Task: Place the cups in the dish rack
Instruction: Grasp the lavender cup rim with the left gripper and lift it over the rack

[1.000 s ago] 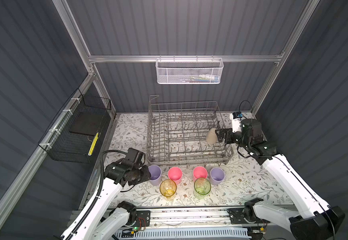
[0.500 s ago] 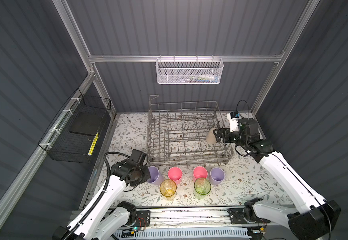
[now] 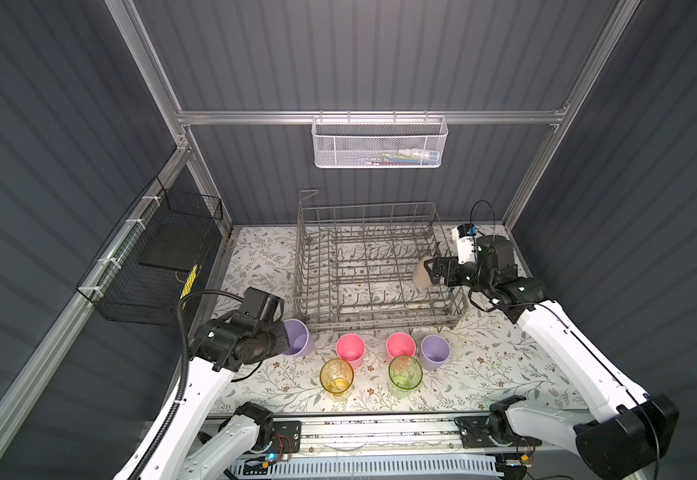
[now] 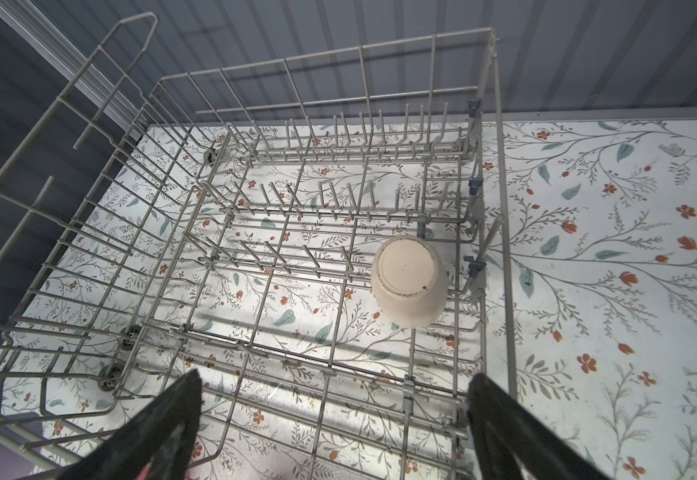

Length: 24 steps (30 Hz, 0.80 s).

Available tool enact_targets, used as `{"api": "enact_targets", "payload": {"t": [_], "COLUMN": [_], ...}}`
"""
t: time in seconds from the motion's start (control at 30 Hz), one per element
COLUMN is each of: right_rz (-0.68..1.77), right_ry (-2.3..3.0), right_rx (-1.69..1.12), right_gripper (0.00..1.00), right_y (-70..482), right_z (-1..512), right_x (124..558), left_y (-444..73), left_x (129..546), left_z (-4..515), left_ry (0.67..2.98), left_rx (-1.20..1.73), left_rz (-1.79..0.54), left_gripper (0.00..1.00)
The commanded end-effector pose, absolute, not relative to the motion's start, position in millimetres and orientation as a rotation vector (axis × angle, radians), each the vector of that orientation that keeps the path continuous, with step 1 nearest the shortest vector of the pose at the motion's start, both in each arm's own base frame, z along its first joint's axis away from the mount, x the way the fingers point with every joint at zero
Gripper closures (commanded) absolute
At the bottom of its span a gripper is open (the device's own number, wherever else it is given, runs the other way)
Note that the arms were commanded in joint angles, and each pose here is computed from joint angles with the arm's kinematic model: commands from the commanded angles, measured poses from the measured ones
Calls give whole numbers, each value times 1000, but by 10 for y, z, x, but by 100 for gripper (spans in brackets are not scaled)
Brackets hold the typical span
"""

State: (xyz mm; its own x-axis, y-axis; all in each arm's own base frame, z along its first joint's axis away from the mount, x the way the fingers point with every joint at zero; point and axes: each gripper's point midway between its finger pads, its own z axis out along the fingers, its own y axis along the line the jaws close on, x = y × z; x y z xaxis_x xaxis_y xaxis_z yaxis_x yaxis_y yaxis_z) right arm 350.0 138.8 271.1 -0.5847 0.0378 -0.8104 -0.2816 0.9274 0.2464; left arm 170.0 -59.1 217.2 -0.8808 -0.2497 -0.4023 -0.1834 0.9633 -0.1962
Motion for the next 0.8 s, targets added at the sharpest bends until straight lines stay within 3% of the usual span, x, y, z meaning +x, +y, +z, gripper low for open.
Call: {"api": "enact_targets", "payload": {"t": [0.0,0.23,0.53,0.77], "right_rz": [495,645,892,1171], "right_ry": [2113,2042,1956,1777], "right_rx": [-186,-201,-259,-263], "right_gripper": [1,1,1,1], "right_y": [1470,1648,1891,1914], "right_z": [2879,3082,3310,3689], "right_x": [3496,3477,3298,3008], "left_y": [-473,-816,-1524,-2231], "left_x": [1521,1696,2358,2930], "left_z": [2553,3394,4358,4261], "left_ry": [2653,2411,1965,1869], "left_rx": [-218,-1,171,265], "left_rz": [-183,-447,-815,-1170], "left_gripper": [100,100,100,100]}}
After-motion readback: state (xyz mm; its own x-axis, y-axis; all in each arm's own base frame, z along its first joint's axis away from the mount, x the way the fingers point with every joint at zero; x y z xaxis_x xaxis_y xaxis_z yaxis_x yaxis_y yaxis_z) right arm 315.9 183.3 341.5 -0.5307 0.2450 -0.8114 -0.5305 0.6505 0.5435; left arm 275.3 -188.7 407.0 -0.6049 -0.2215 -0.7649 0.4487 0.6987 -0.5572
